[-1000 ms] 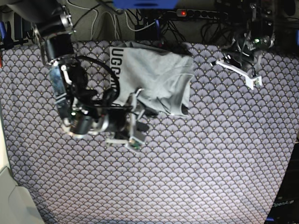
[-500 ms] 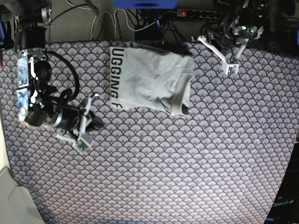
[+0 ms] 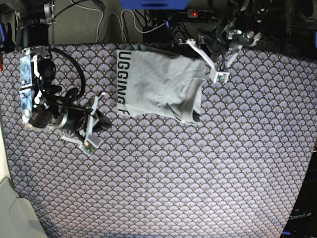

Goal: Fold the T-shirt properly
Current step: 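Grasp the shirt's sides with both grippers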

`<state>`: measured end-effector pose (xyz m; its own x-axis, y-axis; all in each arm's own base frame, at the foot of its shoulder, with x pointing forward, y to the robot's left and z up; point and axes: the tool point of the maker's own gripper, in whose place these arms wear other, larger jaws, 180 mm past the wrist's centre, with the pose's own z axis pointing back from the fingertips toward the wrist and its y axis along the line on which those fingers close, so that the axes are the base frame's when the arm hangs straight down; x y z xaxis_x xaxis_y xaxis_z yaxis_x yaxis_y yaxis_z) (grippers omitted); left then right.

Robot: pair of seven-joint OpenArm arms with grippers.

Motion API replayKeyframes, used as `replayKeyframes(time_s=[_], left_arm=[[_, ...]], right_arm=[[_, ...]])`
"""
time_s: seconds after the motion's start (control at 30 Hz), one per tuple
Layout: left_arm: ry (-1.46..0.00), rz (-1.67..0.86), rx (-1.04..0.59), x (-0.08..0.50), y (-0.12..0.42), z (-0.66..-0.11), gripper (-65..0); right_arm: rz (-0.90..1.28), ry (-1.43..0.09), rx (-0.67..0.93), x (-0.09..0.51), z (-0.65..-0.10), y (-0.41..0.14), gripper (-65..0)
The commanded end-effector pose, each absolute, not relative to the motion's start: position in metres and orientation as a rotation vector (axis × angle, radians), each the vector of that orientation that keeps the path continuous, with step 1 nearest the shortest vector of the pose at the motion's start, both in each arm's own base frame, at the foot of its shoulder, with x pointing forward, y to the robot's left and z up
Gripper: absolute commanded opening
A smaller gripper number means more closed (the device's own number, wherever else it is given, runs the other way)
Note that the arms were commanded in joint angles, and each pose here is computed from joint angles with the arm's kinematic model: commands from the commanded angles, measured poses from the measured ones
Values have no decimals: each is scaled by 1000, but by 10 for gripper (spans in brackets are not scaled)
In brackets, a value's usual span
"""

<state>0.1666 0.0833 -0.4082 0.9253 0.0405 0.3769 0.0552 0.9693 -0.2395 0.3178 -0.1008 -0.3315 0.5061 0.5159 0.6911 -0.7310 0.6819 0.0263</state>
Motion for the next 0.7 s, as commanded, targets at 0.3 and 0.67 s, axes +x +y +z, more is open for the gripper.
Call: replayKeyframes(time_s=[0.3, 0.67], left_arm=[[-376, 20, -224, 178, 90, -425, -647], [-373, 48, -202, 197, 96, -436, -647]], right_arm=[[778, -733, 318, 321, -324, -109, -650], [779, -715, 312, 317, -328, -113, -650]])
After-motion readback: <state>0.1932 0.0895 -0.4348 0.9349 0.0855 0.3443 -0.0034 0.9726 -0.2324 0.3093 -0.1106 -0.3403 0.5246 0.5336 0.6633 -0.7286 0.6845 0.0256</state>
